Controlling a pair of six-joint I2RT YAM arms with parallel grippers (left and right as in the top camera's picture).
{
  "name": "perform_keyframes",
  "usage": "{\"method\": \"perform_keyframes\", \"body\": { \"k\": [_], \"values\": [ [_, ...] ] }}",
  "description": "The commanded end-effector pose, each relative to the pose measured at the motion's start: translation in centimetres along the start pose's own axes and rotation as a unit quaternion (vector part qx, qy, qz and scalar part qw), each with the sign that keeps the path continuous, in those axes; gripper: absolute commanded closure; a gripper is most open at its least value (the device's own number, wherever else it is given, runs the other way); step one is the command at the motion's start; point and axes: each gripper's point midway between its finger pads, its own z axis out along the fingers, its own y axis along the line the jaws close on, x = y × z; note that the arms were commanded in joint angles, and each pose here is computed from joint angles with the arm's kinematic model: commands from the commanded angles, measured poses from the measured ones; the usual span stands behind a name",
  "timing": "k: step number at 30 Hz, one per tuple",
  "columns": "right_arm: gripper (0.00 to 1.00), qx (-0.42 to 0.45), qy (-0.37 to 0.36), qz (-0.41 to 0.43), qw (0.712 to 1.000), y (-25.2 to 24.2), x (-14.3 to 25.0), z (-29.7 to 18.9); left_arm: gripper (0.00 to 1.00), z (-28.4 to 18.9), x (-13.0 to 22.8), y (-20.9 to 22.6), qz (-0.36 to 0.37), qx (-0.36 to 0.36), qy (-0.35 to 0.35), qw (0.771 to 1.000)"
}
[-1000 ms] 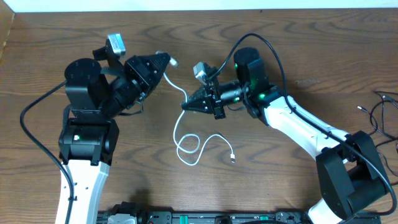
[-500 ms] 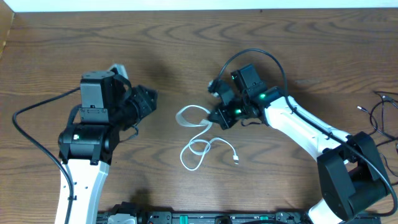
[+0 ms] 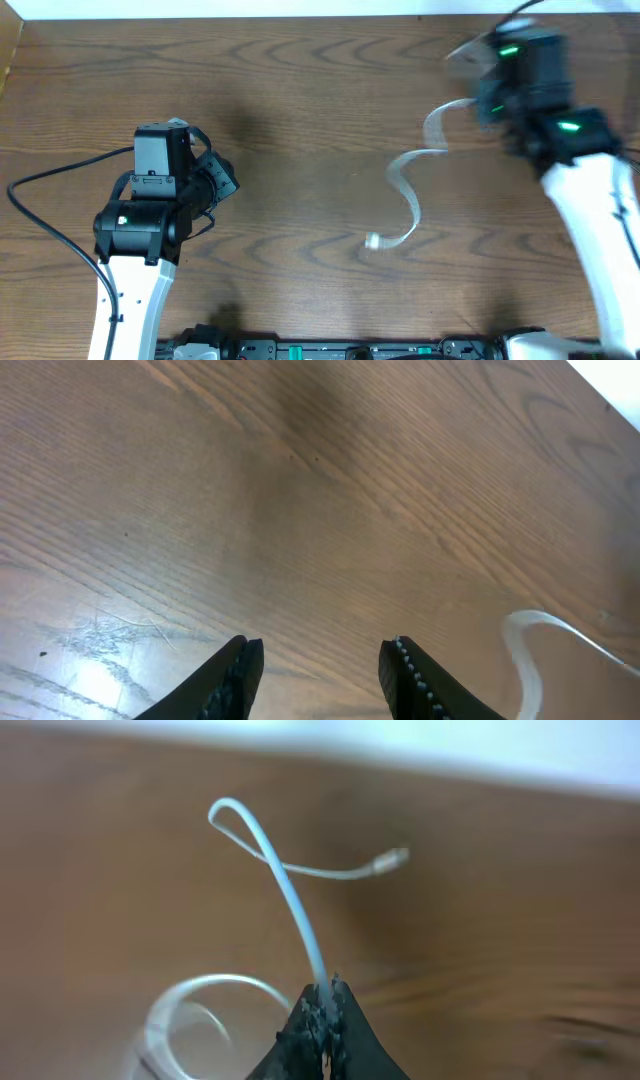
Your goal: Untangle cables
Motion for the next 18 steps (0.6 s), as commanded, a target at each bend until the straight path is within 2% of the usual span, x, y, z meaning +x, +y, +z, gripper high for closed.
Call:
{"method": "perform_keyframes", "body": {
  "k": [1, 2, 4, 9, 18],
  "values": [
    [0.99, 0.191, -0.052, 0.009, 0.980, -9.5, -3.1, -4.2, 0.57, -0.4, -0.6, 0.2, 0.007, -0.007, -0.011, 1.000],
    [0.99, 0.222, -0.071, 0.006, 0.973, -11.9, -4.0, -5.6, 0.57, -0.4, -0.6, 0.2, 0.007, -0.007, -0.011, 1.000],
    [0.99, 0.242, -0.076, 0.005, 0.967, -13.7, -4.2, -6.4, 0.57, -0.4, -0.6, 0.2, 0.007, -0.007, -0.010, 1.000],
    [0.99, 0.302, -0.045, 0.031, 0.952, -18.9, -2.3, -6.9, 0.57, -0.4, -0.5, 0.2, 0.007, -0.008, -0.009, 1.000],
    [0.99, 0.384, -0.023, 0.147, 0.911, -26.5, 1.6, -8.0, 0.57, -0.4, 0.1, 0.6, 0.006, -0.016, 0.002, 1.000]
  ]
}}
